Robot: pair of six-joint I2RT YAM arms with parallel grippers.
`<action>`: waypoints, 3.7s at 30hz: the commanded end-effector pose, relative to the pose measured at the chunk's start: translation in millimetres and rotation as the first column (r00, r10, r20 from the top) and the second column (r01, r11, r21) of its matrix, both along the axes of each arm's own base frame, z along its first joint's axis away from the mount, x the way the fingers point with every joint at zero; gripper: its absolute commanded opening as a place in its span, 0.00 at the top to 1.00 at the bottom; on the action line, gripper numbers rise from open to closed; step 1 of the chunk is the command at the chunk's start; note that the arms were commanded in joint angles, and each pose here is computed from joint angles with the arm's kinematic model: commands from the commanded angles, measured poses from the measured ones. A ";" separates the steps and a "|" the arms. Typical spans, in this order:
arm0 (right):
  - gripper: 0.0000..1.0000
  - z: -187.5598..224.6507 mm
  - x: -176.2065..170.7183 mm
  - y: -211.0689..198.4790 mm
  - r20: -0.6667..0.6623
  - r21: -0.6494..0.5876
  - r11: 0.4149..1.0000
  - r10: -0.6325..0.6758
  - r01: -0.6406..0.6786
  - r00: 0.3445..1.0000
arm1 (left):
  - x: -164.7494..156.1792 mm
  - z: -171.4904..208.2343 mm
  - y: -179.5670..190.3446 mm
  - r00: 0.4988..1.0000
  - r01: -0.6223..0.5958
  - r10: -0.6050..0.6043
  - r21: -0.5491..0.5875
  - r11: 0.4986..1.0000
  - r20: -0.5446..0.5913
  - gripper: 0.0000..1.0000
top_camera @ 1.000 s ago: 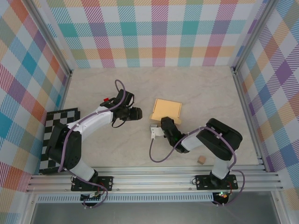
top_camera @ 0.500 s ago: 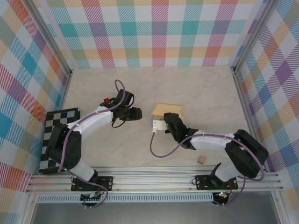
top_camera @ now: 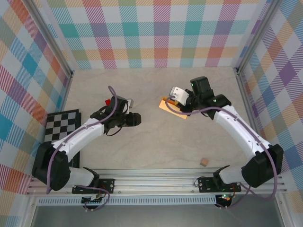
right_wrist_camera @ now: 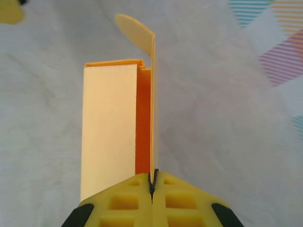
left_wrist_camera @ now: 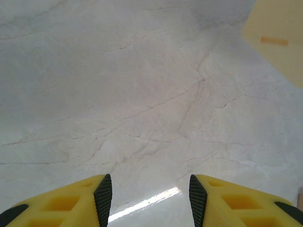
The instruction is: Fold the paper box
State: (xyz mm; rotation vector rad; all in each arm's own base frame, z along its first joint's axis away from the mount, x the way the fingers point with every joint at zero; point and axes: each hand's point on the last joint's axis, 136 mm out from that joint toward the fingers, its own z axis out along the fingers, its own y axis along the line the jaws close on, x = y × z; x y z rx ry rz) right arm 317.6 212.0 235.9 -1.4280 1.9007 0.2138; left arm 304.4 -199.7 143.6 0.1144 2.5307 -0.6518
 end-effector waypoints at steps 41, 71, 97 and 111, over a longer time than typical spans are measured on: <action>1.00 -104.5 -24.1 38.6 -0.677 0.121 0.988 0.155 -0.099 0.720 | -68.3 25.8 -163.5 0.920 0.363 -0.274 -0.349 0.864 0.280 0.54; 1.00 -123.0 -11.8 29.8 -0.697 0.102 0.993 0.114 -0.059 0.708 | -95.4 18.7 -159.4 0.875 0.464 -0.393 -0.259 0.847 0.284 0.65; 1.00 -100.8 -0.9 11.1 -0.504 -0.017 0.998 0.045 -0.062 0.863 | -63.4 18.2 -134.3 0.885 0.350 -0.317 -0.037 0.936 0.340 0.63; 1.00 -92.6 -0.2 5.2 -0.292 -0.174 0.980 0.037 -0.091 0.956 | -8.0 43.5 -49.3 0.885 0.249 -0.242 0.035 0.968 0.397 0.48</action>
